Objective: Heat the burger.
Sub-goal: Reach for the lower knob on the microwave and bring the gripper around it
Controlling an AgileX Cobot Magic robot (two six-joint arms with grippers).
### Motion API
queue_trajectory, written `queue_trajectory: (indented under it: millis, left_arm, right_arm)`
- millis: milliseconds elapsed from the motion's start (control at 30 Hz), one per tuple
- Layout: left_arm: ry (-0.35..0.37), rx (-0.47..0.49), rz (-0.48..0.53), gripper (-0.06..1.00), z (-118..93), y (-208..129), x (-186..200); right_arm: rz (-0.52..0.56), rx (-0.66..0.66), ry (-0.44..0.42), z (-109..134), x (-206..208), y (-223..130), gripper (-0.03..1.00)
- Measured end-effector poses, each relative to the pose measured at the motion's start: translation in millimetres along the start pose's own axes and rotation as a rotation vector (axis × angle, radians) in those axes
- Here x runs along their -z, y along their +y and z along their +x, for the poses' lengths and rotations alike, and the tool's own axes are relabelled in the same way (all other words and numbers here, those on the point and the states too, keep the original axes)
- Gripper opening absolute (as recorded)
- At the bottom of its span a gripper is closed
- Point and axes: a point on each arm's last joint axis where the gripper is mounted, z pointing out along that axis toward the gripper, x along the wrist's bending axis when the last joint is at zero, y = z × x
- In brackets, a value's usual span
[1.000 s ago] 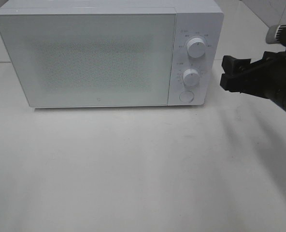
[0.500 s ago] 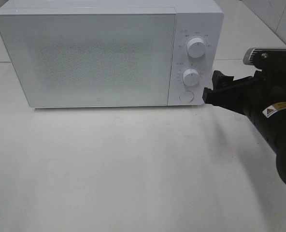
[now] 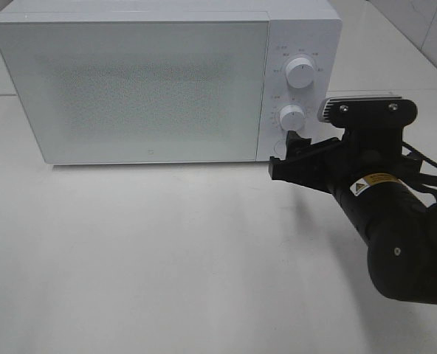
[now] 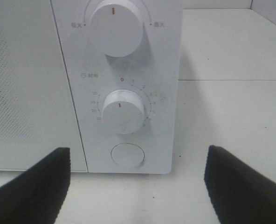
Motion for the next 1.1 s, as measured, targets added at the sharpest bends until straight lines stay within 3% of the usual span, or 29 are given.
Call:
queue_trajectory:
  millis: [500,1100]
  left_arm:
    - [0.000,0.000,0.000,0.99,0.0,0.0,0.0]
    - [0.000,0.000,0.000,0.99,0.0,0.0,0.0]
  right_arm:
    - [-0.010,0.035,-0.034,23.7,-23.0,-2.9,0.76]
    - [-0.059,0.025,-0.058,23.6,-68.3,0.7,0.76]
